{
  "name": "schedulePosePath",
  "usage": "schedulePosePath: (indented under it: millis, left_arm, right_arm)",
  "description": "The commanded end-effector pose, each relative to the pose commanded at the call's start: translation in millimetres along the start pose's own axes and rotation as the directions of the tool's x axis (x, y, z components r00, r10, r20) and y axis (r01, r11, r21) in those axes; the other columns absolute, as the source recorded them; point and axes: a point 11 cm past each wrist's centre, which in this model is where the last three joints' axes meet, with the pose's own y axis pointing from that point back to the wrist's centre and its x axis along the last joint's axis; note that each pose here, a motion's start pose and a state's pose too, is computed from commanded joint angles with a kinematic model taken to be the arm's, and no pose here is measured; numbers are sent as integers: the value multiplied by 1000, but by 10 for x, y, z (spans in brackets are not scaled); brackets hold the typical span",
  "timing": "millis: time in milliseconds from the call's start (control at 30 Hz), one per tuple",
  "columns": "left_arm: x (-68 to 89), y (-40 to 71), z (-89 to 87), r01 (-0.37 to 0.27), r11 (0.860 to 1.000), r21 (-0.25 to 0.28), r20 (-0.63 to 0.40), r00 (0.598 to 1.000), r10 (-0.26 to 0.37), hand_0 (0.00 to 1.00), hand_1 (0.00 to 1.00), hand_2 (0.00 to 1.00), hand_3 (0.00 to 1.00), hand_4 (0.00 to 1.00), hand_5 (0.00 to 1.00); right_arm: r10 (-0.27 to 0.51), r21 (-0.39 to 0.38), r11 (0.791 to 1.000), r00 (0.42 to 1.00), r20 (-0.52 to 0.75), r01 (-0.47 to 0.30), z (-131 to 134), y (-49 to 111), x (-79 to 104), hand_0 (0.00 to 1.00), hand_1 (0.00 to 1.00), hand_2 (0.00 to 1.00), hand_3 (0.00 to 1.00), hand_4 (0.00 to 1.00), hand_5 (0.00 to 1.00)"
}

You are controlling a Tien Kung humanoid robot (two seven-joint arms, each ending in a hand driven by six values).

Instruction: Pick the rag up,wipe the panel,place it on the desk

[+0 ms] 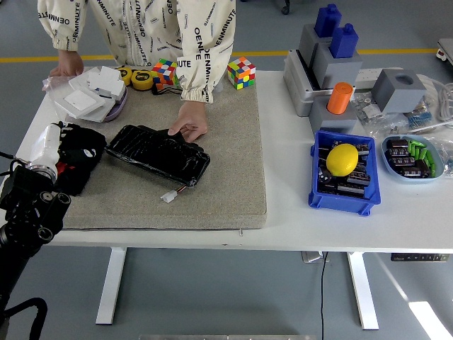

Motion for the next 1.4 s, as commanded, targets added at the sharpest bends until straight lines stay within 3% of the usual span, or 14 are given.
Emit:
schedulePosePath:
  millis: [33,200,233,500,700,800,900,1000,1200,1400]
  left_arm:
    - [7,-3,7,-8,1000,-5,-2,1000,8,321,491,540,586,649,2]
    - [37,-10,24,-36,999,-23,8,999,36,321,491,540,586,649,2]
    - [37,-12,14,-34,999,-19,14,999,34,265,459,504,591,631,2]
    - [97,-3,8,-42,999,-28,28,999,43,228,428,476,571,658,2]
    - [307,10,276,-102,988,-120,3,995,103,208,399,446,565,655,2]
    - [356,48,528,-112,974,-199,-15,994,111,208,399,446,565,655,2]
    - [279,106,770,-82,959,-273,-7,997,83,200,390,432,564,671,2]
    - [118,154,918,-29,949,-314,30,999,41,200,390,432,564,671,2]
    - [-96,136,997,46,949,-311,149,989,1,203,385,432,563,675,2]
    - [-67,79,1015,31,953,-300,273,960,55,202,376,425,563,678,2]
  right_arm:
    - [0,1,1000,1000,1,0,-4,-1,0,522,554,492,520,838,353]
    - [2,-1,1000,1000,2,-2,3,1,3,522,554,492,520,838,353]
    - [2,0,1000,1000,2,-2,3,1,4,522,552,492,521,838,353]
    - [-1,0,1000,1000,0,1,8,2,-3,523,552,492,520,838,352]
    - [0,2,1000,1000,-2,0,1,1,-1,522,551,492,520,837,352]
    - [1,2,1000,1000,-4,-1,4,2,9,522,551,492,520,837,352]
    - [1,1,1000,1000,-8,-1,7,2,14,521,552,491,519,837,353]
    - [-1,2,1000,1000,-11,1,2,1,10,521,552,491,519,837,353]
    - [-4,5,1000,1000,-12,4,-14,-2,5,522,552,491,520,837,353]
    - [1,2,1000,1000,-14,-1,-4,-1,33,522,551,491,520,837,353]
